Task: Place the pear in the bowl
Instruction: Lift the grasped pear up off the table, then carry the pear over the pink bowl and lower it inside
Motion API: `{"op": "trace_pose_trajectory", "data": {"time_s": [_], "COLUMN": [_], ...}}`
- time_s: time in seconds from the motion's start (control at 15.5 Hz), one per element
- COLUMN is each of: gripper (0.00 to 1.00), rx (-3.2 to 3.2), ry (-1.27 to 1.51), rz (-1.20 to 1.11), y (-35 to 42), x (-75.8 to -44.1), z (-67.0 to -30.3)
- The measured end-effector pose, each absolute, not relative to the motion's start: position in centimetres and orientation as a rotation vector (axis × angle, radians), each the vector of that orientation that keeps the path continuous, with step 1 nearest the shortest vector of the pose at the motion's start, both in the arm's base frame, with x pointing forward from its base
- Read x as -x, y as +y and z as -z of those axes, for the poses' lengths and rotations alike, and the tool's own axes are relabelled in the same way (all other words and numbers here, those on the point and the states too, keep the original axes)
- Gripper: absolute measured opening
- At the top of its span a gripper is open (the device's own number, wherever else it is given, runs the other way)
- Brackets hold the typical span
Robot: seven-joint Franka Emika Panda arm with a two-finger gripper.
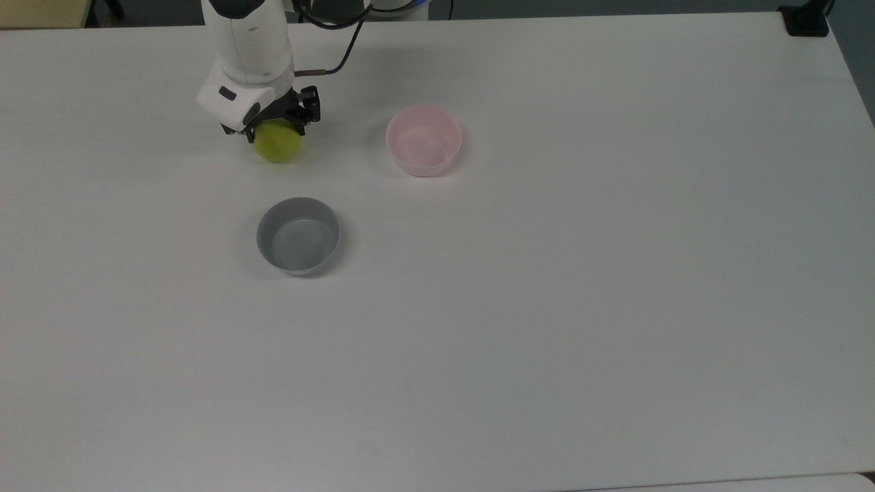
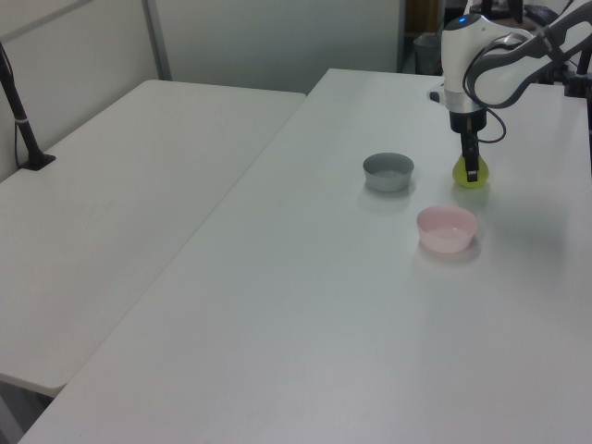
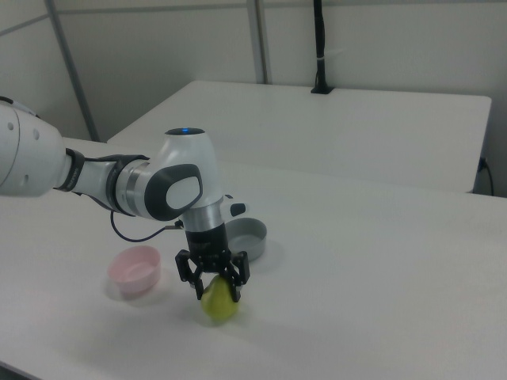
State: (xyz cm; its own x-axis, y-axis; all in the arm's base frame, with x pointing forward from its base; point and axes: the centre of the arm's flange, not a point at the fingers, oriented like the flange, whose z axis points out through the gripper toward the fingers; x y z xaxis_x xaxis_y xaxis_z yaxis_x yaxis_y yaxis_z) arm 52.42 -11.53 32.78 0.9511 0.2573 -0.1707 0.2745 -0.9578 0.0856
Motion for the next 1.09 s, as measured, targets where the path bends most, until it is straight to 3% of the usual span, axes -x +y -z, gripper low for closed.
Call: {"op": "trace_pose_trajectory", "data": {"time_s": [0.64,1.09], "gripper": [0.79,0.79], "rx": [-2.985,-2.95], "ry": [0.381,0.395], "rz": [0.299,0.261], "y": [-11.3,0.7], "x": [-52.9,-53.9], "z": [-40.7,-41.3]}}
